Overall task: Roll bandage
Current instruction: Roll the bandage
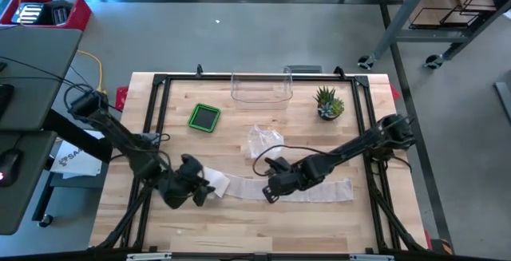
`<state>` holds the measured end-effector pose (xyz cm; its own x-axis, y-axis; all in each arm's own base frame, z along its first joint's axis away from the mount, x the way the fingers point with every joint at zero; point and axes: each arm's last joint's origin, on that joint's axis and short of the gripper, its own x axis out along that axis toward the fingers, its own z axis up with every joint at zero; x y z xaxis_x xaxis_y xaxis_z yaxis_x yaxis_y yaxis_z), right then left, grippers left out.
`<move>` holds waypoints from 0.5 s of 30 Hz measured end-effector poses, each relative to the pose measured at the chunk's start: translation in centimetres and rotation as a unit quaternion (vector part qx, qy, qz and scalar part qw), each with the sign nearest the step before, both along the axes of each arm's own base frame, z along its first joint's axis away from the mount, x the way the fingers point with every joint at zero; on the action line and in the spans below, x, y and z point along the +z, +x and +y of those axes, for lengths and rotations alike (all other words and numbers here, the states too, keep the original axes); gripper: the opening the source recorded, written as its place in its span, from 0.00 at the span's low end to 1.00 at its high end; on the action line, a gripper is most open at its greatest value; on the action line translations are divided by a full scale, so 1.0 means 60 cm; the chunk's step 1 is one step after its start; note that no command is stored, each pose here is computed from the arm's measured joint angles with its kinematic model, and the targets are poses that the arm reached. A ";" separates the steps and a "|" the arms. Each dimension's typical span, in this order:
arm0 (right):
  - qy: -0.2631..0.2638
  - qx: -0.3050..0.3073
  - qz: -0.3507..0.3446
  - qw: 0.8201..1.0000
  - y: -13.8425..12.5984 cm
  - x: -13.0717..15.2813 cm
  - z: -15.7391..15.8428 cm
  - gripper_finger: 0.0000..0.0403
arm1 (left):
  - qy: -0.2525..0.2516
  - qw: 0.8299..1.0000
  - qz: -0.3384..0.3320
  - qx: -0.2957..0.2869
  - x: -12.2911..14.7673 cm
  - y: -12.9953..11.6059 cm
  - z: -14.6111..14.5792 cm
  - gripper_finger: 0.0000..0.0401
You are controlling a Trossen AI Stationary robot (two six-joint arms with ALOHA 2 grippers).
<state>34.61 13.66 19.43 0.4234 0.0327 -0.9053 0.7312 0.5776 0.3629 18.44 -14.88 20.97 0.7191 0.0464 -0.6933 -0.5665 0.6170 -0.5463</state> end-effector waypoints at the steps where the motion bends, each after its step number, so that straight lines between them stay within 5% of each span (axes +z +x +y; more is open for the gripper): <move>1: 0.005 0.001 -0.001 1.000 -0.001 -0.008 0.000 0.04 | 0.001 1.000 0.001 -0.005 -0.002 0.009 0.003 0.49; 9: 0.028 -0.078 0.062 0.995 -0.051 -0.054 0.000 0.00 | 0.046 0.999 -0.001 -0.007 0.005 0.075 0.038 0.49; 12: 0.088 -0.053 0.035 0.994 -0.053 -0.073 0.013 0.00 | 0.070 0.997 0.017 -0.026 0.000 0.112 0.049 0.49; 15: 0.092 -0.096 -0.005 0.991 -0.054 -0.083 0.016 0.00 | 0.075 0.996 0.018 -0.044 -0.004 0.150 0.051 0.49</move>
